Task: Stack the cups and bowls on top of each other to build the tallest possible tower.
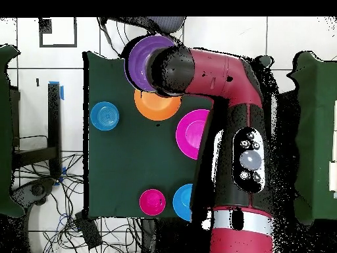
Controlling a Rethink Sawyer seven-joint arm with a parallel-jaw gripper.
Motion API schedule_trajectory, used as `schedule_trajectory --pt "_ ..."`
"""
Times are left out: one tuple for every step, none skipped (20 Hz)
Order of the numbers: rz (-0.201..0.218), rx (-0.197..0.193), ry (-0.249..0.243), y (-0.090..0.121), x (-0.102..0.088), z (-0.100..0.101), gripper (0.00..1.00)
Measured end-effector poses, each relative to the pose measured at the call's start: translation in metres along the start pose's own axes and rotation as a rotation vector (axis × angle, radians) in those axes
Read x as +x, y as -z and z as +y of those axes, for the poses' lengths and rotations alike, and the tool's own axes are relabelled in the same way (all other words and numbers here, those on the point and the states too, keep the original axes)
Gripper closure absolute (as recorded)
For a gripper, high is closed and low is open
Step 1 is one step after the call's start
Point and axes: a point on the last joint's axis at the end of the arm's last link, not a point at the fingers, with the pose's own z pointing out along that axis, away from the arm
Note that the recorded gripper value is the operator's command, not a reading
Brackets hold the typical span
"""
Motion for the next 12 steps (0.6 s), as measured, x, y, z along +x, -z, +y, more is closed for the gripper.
schedule_trajectory --pt "0.0 0.001 0.0 0.0 0.0001 0.0 1.0" --pt "0.0 0.001 0.0 0.0001 0.0002 -0.0001 1.0" --pt "0.001 0.002 0.0 0.0001 0.0003 -0.0001 1.0" --pt "0.001 0.002 0.0 0.0001 0.0004 -0.0002 1.0" --pt "0.002 0.002 0.0 0.0001 0.0006 -0.0002 1.0" --pt "0.003 0.002 0.0 0.0002 0.0007 -0.0002 1.0" --pt "0.005 0.002 0.0 0.0003 0.0009 -0.0001 1.0" --pt "0.008 0.003 0.0 0.0004 0.0013 -0.0003 1.0" --pt "0.014 0.004 0.0 0.0006 0.0022 -0.0006 1.0" --pt "0.015 0.004 0.0 0.0007 0.0024 -0.0007 1.0" --pt "0.018 0.004 0.0 0.0008 0.0028 -0.0009 1.0" --pt "0.021 0.005 0.0 0.0009 0.0032 -0.001 1.0"
